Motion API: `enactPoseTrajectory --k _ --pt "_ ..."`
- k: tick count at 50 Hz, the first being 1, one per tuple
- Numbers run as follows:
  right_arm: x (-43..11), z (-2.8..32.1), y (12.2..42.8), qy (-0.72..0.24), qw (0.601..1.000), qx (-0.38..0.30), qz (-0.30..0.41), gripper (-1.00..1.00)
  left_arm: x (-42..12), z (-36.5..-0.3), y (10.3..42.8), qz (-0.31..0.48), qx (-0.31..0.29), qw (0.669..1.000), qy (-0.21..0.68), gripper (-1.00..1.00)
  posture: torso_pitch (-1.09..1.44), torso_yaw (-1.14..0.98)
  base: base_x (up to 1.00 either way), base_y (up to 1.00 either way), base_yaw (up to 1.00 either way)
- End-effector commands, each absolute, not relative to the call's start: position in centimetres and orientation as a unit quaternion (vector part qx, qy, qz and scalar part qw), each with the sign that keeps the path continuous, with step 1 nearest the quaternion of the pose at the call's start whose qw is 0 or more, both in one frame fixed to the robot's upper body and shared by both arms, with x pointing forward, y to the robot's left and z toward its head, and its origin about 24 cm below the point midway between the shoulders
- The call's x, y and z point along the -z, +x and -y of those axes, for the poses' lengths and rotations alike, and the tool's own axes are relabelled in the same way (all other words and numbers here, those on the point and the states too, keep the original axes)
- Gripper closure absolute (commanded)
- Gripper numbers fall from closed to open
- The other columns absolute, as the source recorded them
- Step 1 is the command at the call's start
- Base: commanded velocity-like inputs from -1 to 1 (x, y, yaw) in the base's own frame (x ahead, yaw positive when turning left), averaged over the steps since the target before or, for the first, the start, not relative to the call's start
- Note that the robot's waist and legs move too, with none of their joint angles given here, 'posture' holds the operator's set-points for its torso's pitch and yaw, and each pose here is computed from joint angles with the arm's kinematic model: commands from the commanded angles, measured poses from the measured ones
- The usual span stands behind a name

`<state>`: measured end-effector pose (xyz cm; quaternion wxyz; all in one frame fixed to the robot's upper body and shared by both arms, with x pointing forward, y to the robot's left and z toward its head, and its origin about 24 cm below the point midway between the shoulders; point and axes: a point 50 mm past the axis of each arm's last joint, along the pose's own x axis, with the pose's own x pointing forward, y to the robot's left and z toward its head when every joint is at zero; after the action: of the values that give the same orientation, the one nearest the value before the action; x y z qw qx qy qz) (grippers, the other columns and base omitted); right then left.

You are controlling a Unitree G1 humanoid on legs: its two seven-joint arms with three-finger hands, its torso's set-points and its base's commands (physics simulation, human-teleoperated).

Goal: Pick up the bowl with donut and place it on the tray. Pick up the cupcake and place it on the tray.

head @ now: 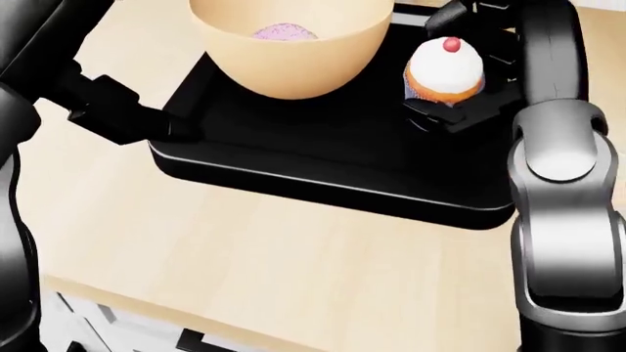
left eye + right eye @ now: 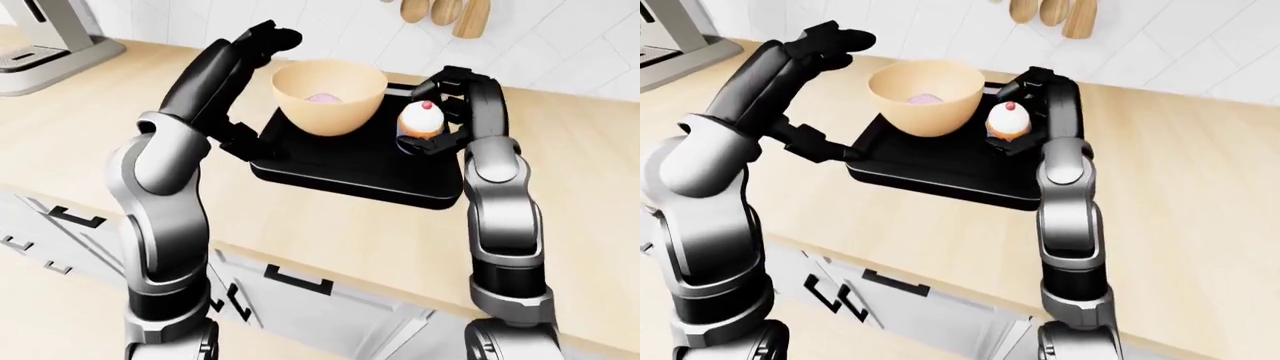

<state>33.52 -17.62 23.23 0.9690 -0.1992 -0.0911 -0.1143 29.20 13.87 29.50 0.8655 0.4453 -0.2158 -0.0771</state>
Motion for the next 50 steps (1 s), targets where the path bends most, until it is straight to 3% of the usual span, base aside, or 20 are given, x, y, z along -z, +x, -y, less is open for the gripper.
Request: enactPoseTrajectory --k 1,33,38,41,43,50 --pt "-24.8 17.6 33.2 -0.196 0.961 0.132 0.145 1.0 -30.6 -13.8 28.6 0.246 0.062 0.857 0.449 -0.53 0.0 0.0 0.0 0.0 0.0" --pt "-20.9 17.1 35.2 -0.207 0.965 0.124 0.102 1.0 -30.1 -13.2 28.9 0.246 0.068 0.855 0.451 -0.52 0.0 0.0 0.0 0.0 0.0" --pt "-20.8 17.2 35.1 -0.208 0.965 0.123 0.101 0.43 -30.1 -13.2 28.8 0.246 0.068 0.855 0.451 -0.51 0.0 0.0 0.0 0.0 0.0" --pt "-21.0 17.2 35.0 -0.208 0.965 0.123 0.102 0.29 -30.1 -13.3 28.8 0.246 0.068 0.855 0.451 -0.51 0.0 0.0 0.0 0.0 0.0" --pt "-21.0 17.2 35.0 -0.208 0.965 0.123 0.103 0.08 -30.2 -13.3 28.8 0.247 0.068 0.855 0.451 -0.5 0.0 0.0 0.0 0.0 0.0" --pt "-21.2 17.2 34.9 -0.208 0.965 0.123 0.104 0.07 -30.4 -13.3 28.8 0.249 0.067 0.855 0.451 -0.5 0.0 0.0 0.0 0.0 0.0"
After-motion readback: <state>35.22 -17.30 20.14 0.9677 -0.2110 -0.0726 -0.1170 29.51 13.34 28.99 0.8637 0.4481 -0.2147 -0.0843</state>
